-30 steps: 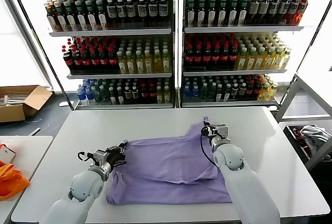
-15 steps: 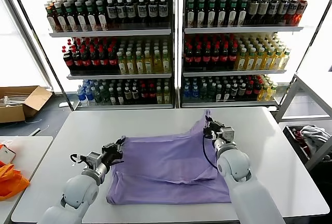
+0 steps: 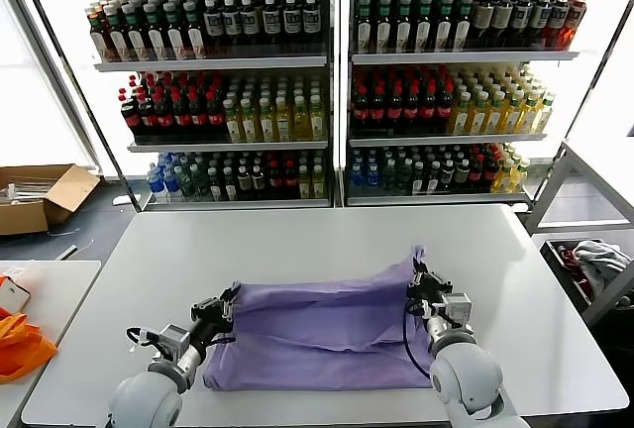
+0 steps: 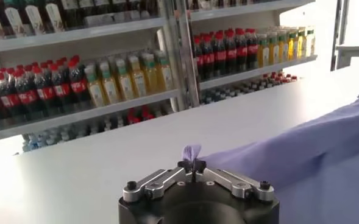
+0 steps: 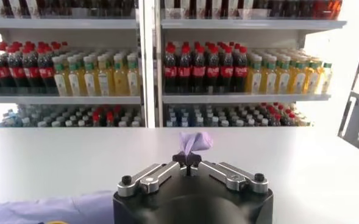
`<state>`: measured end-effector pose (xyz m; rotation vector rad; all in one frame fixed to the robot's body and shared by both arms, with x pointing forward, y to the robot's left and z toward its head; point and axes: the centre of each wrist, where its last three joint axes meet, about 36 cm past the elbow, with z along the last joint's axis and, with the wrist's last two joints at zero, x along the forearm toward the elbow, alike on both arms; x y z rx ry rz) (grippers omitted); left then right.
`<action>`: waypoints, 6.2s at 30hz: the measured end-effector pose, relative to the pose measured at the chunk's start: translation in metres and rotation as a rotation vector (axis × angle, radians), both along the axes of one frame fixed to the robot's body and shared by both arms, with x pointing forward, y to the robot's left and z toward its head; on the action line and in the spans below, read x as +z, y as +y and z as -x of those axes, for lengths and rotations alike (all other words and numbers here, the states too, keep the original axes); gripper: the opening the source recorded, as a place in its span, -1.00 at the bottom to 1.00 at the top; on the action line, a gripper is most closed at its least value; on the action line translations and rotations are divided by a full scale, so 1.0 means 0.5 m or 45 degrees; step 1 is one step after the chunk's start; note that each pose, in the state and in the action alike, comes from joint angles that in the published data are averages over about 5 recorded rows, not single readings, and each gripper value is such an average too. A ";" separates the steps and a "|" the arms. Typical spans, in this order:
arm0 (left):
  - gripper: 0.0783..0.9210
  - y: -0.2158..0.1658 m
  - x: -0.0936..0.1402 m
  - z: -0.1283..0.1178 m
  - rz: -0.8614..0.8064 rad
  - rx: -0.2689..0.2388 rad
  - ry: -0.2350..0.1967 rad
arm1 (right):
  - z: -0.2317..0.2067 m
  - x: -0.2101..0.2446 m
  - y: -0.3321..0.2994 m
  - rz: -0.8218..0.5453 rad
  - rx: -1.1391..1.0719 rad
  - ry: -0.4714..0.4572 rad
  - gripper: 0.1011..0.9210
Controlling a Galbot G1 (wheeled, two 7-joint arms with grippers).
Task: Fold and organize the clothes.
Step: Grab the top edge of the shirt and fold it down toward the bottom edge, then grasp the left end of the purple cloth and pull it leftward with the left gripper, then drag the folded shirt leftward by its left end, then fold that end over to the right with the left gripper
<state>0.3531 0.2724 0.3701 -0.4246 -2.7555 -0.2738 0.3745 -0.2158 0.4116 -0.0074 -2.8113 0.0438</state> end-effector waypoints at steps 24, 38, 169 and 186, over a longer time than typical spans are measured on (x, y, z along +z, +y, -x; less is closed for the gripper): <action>-0.60 -0.004 -0.016 0.059 -0.071 -0.018 0.005 | 0.124 -0.070 0.016 0.140 -0.058 0.138 -0.97; 0.36 -0.017 0.042 0.079 -0.058 0.051 -0.069 | 0.144 -0.036 0.007 0.160 -0.078 0.027 -0.19; -0.15 -0.177 -0.008 0.001 0.316 0.088 0.075 | 0.218 0.036 0.034 0.167 -0.152 -0.211 0.76; 0.76 -0.154 0.176 0.056 0.818 0.101 0.094 | 0.202 0.017 0.041 0.167 -0.127 -0.203 0.76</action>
